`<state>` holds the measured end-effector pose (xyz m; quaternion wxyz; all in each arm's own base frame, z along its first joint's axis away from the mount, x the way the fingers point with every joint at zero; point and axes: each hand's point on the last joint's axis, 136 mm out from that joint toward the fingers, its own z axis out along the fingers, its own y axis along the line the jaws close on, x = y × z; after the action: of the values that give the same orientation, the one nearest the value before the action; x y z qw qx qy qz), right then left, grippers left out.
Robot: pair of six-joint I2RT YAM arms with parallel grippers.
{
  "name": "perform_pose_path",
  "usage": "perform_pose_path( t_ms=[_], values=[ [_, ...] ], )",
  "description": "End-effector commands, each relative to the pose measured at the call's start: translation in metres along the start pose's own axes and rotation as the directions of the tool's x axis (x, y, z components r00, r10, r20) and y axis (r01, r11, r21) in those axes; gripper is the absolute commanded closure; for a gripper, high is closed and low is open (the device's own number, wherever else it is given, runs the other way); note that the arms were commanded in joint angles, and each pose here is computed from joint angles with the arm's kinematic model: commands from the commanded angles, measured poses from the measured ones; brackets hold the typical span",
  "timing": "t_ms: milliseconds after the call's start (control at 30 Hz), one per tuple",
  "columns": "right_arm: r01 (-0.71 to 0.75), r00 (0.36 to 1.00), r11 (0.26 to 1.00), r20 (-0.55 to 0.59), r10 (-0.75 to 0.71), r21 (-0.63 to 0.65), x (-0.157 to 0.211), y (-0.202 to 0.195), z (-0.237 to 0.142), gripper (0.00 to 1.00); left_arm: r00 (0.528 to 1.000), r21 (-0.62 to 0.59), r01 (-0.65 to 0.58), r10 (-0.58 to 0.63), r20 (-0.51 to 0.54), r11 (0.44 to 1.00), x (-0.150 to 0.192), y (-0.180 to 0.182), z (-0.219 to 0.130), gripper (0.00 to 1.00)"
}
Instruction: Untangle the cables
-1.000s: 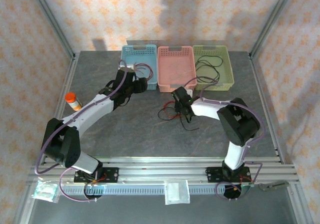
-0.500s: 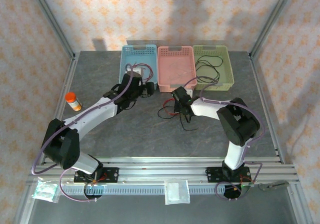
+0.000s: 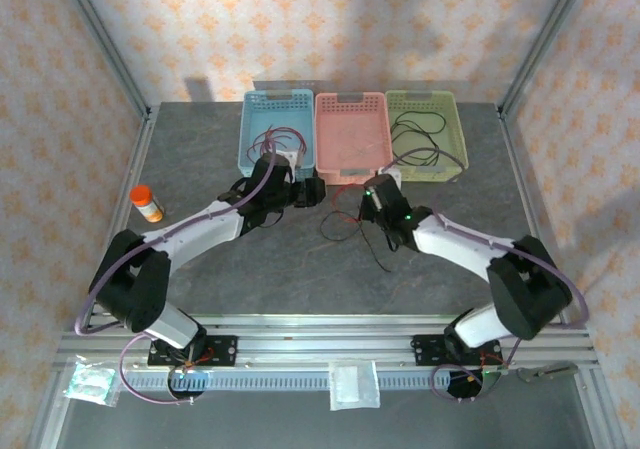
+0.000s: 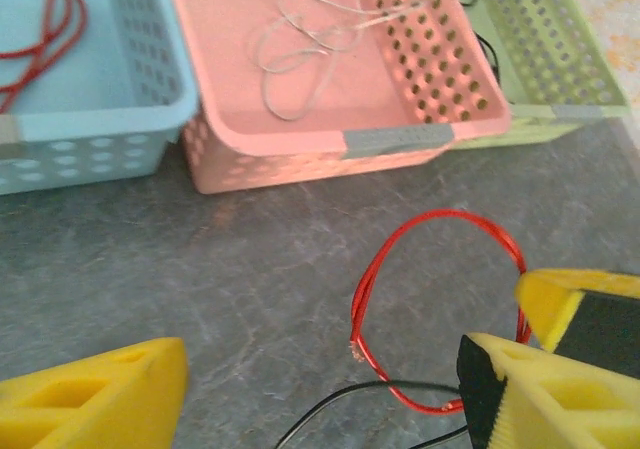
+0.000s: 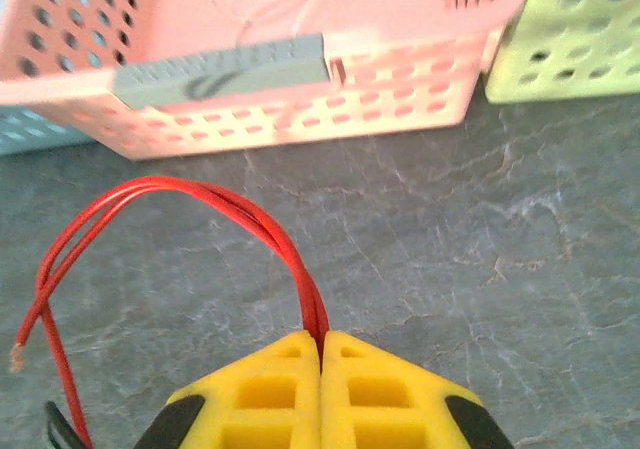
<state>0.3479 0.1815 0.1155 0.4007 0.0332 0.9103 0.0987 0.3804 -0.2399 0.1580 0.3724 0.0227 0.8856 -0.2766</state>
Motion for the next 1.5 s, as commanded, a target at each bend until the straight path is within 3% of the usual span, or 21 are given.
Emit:
perform_pose_path(
  t_ms=[0, 233, 533, 700, 933, 1200, 1300, 1467],
  values=[
    [0.023, 0.994, 1.0, 0.109, -0.022, -0.008, -0.019, -0.004, -0.016, 1.0, 1.0, 0.139, 0.018, -0.018, 0.0, 0.99, -0.005, -0.022, 0.004, 0.27],
    [0.016, 0.973, 0.994, 0.232, 0.01, -0.107, -0.047, 0.004, -0.054, 1.0, 0.998, 0.299, 0.058, -0.06, -0.004, 0.953, -0.016, -0.034, -0.003, 0.3],
    [0.044, 0.949, 0.98, 0.314, 0.02, -0.195, -0.08, 0.022, -0.088, 1.0, 0.999, 0.49, 0.032, -0.017, -0.034, 0.871, -0.029, -0.067, -0.017, 0.3],
    [0.036, 0.936, 0.973, 0.349, 0.048, -0.229, -0.097, 0.028, -0.101, 1.0, 1.0, 0.522, 0.024, -0.013, -0.024, 0.853, -0.034, -0.075, -0.023, 0.44],
    [0.104, 0.937, 0.951, 0.35, 0.006, -0.293, -0.104, 0.046, -0.113, 1.0, 1.0, 0.564, 0.003, -0.014, 0.016, 0.826, -0.054, -0.091, -0.033, 0.45],
    [0.105, 0.935, 0.934, 0.354, 0.024, -0.34, -0.11, 0.057, -0.117, 1.0, 1.0, 0.585, -0.011, -0.001, 0.02, 0.811, -0.06, -0.102, -0.033, 0.78],
    [0.085, 0.935, 0.931, 0.352, 0.049, -0.355, -0.114, 0.061, -0.114, 0.83, 1.0, 0.618, -0.003, -0.011, 0.019, 0.787, -0.065, -0.117, -0.041, 0.99],
    [0.048, 0.944, 0.934, 0.323, 0.073, -0.353, -0.112, 0.067, -0.092, 0.41, 0.999, 0.679, -0.013, -0.026, 0.047, 0.734, -0.075, -0.134, -0.06, 1.0]
  ],
)
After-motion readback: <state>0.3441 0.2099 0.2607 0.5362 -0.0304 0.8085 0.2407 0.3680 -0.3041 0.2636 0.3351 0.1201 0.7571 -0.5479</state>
